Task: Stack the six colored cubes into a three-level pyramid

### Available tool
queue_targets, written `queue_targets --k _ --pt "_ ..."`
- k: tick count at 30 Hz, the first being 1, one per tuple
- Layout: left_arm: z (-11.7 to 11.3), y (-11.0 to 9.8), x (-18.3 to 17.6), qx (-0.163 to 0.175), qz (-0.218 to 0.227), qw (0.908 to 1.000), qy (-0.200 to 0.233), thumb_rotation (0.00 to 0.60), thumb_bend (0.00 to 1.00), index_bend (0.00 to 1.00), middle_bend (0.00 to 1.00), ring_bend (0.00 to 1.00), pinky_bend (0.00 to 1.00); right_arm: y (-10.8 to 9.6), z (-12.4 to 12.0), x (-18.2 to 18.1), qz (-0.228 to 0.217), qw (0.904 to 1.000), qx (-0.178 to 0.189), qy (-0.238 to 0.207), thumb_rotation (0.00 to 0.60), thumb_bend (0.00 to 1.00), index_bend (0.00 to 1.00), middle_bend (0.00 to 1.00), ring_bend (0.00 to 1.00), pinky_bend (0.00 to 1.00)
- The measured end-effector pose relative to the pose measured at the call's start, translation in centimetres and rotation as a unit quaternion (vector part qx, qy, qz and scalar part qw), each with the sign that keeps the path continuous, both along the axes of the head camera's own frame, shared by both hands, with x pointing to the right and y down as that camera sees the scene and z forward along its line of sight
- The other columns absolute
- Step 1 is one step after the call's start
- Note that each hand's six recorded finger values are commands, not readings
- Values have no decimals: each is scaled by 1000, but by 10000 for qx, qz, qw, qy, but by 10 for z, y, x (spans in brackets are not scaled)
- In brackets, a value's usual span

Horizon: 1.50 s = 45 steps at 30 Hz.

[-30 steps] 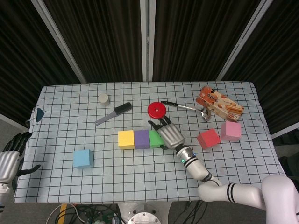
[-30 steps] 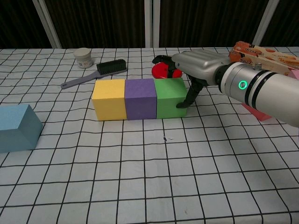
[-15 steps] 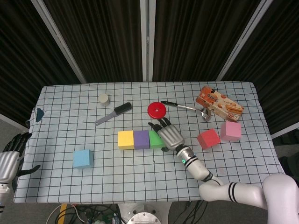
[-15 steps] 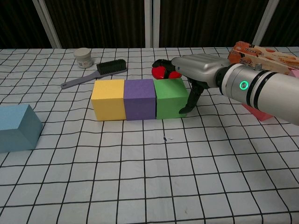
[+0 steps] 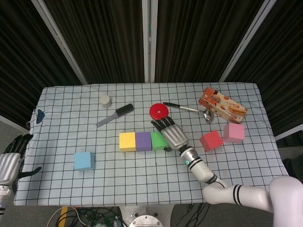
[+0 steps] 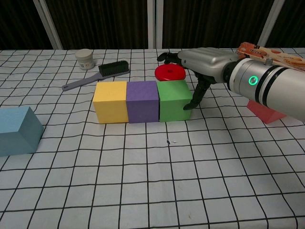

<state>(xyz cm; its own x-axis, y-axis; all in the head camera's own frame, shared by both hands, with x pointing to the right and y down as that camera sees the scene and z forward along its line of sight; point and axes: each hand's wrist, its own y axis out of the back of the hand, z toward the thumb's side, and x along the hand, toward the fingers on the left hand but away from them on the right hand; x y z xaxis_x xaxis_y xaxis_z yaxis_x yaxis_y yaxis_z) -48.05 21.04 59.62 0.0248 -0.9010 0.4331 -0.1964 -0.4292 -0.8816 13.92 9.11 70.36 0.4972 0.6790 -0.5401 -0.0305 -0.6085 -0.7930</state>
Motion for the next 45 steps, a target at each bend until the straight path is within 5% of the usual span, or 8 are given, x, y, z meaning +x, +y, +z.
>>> queue_targets --k 8,18,45 --pt "-1 1 0 -4 -7 10000 27 600 61 74 55 0 139 -10 -16 10 137 9997 -150 -149 600 0 0 61 0 0" --pt "1 2 3 -23 34 10000 45 600 61 74 56 0 140 -21 -15 47 338 9987 -184 343 600 26 0 60 0 0" --pt "4 2 1 -131 1 9999 4 600 61 74 55 0 140 -13 18 13 150 9993 -265 239 600 72 0 61 0 0"
